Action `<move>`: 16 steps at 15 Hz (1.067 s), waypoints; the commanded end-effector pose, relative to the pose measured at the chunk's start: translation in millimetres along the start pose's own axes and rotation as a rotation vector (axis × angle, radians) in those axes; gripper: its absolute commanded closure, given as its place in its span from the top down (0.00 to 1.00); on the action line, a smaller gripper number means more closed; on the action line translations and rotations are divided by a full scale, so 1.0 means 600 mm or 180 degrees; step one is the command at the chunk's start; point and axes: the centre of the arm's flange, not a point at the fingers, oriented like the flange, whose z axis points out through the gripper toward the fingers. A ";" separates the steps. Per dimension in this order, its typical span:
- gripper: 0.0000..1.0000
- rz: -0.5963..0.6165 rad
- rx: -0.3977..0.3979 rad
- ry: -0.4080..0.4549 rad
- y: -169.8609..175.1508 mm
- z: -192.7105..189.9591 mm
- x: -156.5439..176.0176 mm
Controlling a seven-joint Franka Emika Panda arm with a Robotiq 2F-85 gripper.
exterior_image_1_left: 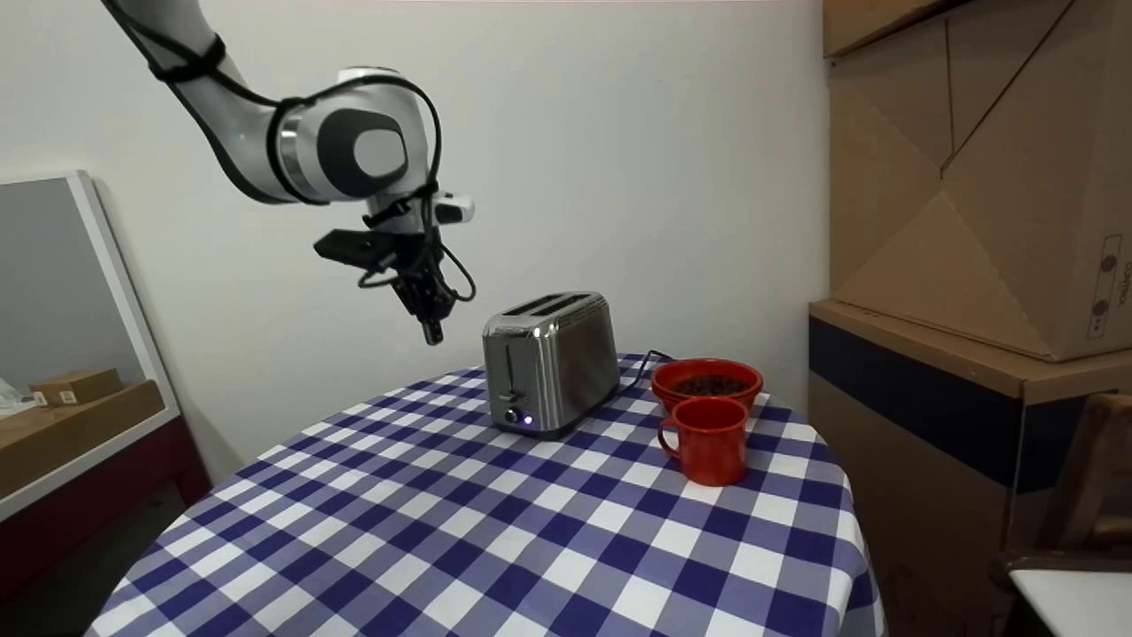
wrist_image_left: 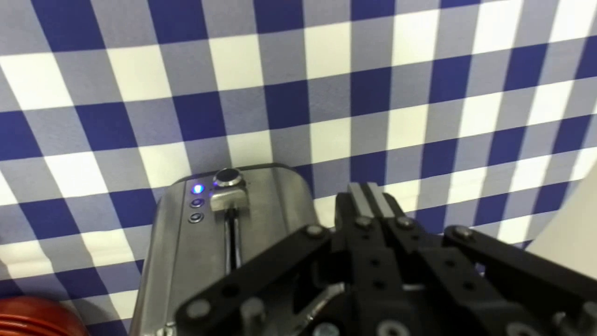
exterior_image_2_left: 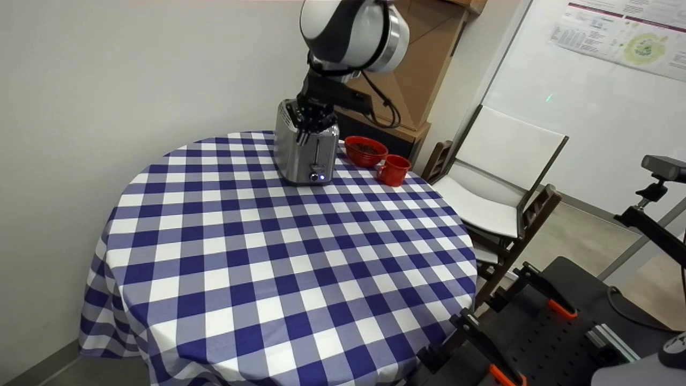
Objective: Push down on the button of the toaster.
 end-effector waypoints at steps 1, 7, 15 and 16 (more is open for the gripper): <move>0.00 -0.0087 0.0151 -0.0334 -0.028 -0.150 -0.050; 0.00 -0.0299 -0.0309 -0.0599 -0.050 -0.353 -0.100; 0.71 -0.0369 -0.0497 -0.0422 -0.030 -0.462 -0.128; 0.77 -0.0370 -0.0493 -0.0422 -0.029 -0.464 -0.130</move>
